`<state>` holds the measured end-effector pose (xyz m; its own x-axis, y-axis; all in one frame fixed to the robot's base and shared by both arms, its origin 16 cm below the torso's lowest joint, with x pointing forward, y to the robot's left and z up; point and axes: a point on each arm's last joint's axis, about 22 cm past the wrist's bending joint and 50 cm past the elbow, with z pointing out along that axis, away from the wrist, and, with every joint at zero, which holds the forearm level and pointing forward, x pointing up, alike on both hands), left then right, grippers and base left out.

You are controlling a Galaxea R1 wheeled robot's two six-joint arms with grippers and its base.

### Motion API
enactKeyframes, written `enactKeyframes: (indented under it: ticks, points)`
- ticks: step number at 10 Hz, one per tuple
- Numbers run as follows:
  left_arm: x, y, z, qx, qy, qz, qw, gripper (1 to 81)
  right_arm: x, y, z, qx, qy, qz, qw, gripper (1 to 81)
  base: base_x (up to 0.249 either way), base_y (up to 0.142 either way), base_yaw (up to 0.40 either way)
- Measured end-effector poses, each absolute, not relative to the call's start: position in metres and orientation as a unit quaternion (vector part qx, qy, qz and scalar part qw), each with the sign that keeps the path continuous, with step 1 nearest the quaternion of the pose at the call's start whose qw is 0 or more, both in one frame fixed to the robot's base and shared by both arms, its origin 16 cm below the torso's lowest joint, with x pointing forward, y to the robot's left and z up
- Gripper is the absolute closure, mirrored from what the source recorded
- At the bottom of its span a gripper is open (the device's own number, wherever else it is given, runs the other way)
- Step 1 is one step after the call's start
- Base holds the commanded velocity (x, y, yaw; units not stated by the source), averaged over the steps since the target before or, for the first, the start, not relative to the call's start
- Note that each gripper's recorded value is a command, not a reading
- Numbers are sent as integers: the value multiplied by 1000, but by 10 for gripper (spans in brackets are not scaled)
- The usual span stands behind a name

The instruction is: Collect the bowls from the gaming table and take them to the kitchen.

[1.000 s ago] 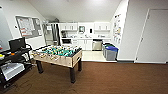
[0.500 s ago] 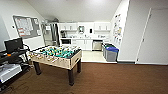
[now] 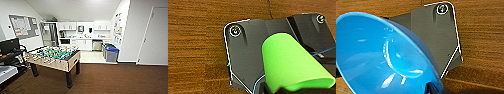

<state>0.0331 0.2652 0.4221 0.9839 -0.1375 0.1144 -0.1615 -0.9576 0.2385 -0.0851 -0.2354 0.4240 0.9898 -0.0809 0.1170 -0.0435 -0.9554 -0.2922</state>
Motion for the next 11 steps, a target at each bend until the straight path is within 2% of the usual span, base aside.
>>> enactKeyframes:
  ticks: [3, 11]
  points:
    - [33, 267, 422, 988, -76, 48, 124, 811, -85, -236, 424, -987, 31, -64, 146, 811, 142, -70, 0]
    - [29, 269, 422, 989, -75, 46, 122, 811, -83, -235, 424, -987, 31, -64, 146, 811, 140, 0, 0]
